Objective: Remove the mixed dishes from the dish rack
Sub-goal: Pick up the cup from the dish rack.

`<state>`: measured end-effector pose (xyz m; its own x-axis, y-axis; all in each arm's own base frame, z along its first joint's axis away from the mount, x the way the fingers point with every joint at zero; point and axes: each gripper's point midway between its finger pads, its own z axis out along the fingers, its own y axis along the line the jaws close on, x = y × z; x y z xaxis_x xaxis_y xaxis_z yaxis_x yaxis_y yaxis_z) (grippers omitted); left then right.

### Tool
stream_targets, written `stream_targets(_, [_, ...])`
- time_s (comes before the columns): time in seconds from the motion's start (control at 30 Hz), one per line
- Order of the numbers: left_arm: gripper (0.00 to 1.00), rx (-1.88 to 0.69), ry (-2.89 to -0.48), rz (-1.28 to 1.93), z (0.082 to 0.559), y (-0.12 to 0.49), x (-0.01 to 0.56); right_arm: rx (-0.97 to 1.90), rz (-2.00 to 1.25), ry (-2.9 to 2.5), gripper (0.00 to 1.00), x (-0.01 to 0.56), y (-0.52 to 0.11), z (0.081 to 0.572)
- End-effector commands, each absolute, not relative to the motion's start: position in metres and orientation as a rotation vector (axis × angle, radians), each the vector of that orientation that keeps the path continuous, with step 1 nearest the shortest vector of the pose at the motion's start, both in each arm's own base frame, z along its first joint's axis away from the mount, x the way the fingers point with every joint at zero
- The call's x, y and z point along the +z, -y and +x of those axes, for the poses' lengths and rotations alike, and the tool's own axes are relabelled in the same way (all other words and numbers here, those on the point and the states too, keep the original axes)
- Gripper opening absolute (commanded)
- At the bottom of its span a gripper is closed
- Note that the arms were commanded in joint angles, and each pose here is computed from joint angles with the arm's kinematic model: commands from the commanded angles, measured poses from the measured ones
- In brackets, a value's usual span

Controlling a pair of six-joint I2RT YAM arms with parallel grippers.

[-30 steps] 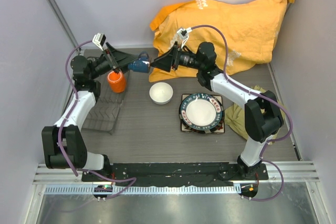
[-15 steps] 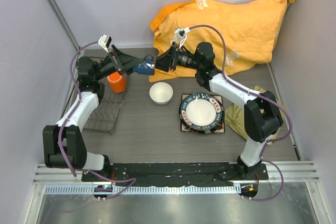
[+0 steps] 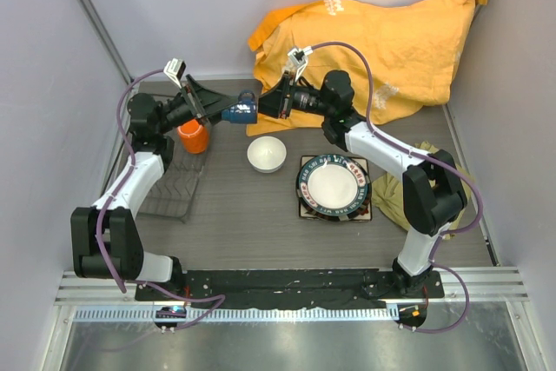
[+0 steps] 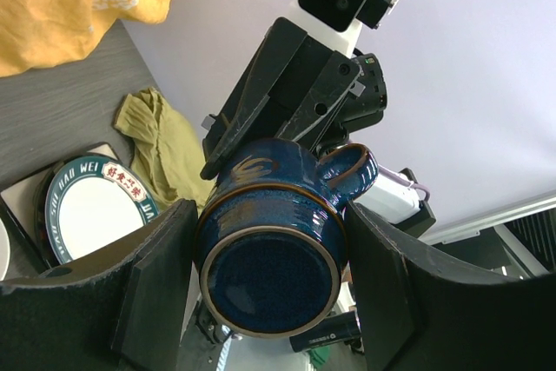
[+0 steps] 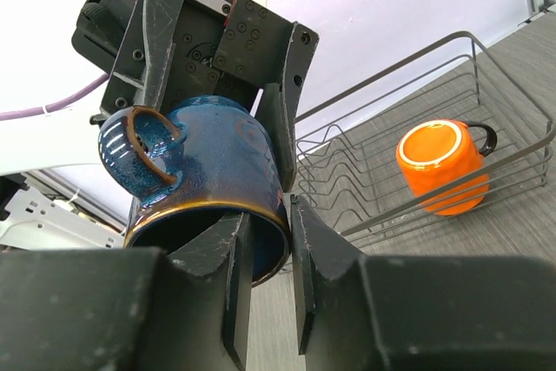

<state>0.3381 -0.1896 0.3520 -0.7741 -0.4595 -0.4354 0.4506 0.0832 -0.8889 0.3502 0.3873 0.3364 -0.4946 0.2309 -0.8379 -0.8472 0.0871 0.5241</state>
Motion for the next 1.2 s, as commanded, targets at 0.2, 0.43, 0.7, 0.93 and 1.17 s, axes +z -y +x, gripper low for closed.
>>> stream_targets(0.2, [0.36,-1.698,-1.666,0.058,0.341,0.188,0.357,1.565,-0.712,-1.372,0.01,0.367,-0.389,0.329])
stream_targets(0.43, [0.68,-1.675,-1.675,0.028,0.348,0.174,0.353,1.552,-0.726,-1.355,0.01,0.372,-0.383,0.324])
stream_targets(0.7, [0.81,-1.62,-1.704,-0.004,0.36,0.16,0.338,1.541,-0.723,-1.339,0.01,0.378,-0.376,0.322])
stream_targets(0.93, [0.87,-1.588,-1.728,-0.005,0.367,0.157,0.327,1.513,-0.727,-1.343,0.01,0.376,-0.372,0.323])
stream_targets(1.17, [0.89,-1.383,-1.825,-0.022,0.378,0.134,0.303,1.282,-0.777,-1.485,0.01,0.336,-0.361,0.338])
